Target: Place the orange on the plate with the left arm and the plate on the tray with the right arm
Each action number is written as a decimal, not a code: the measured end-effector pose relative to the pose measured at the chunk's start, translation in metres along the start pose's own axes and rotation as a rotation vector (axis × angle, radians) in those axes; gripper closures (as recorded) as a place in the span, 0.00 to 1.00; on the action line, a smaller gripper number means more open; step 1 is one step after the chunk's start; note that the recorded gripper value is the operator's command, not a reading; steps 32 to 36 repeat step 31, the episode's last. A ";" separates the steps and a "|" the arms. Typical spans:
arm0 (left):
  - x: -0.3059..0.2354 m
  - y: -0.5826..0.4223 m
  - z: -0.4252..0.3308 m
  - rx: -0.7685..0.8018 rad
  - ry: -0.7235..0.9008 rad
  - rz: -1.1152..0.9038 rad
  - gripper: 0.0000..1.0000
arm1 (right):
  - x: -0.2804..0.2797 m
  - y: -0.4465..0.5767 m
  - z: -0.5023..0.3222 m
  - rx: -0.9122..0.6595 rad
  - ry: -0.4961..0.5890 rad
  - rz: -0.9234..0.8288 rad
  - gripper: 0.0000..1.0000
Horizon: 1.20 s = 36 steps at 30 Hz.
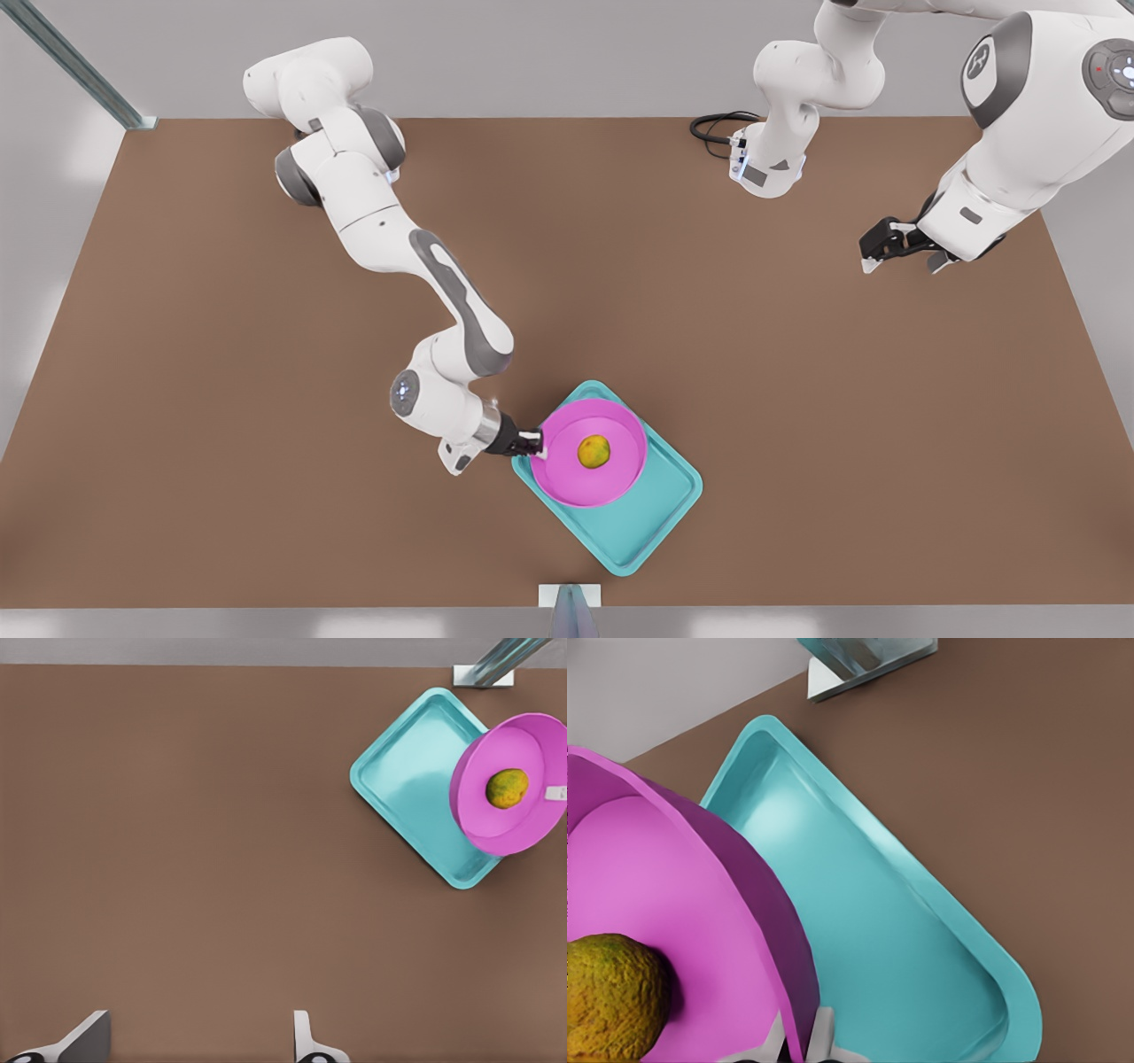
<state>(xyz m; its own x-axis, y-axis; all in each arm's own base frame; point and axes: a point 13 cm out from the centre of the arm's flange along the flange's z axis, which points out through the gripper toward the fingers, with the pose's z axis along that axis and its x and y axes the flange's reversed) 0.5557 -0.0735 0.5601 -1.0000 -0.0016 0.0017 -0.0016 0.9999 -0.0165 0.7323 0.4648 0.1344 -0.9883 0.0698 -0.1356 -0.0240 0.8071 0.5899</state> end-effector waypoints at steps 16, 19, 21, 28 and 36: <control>0.007 0.004 -0.003 -0.006 0.012 -0.007 0.00 | 0.003 0.008 0.006 0.010 -0.017 0.021 0.00; 0.009 0.003 -0.002 -0.007 0.020 -0.005 0.00 | -0.005 -0.029 -0.072 0.145 0.005 -0.009 0.00; 0.010 0.003 -0.001 -0.009 0.029 -0.004 0.00 | -0.020 -0.044 -0.191 0.309 0.042 -0.108 0.00; 0.014 0.003 0.014 -0.012 0.088 -0.008 0.00 | 0.073 -0.075 -0.550 0.685 0.077 -0.121 0.00; 0.016 0.003 0.018 -0.015 0.105 -0.007 0.00 | 0.096 -0.113 -0.573 0.746 0.154 -0.056 0.00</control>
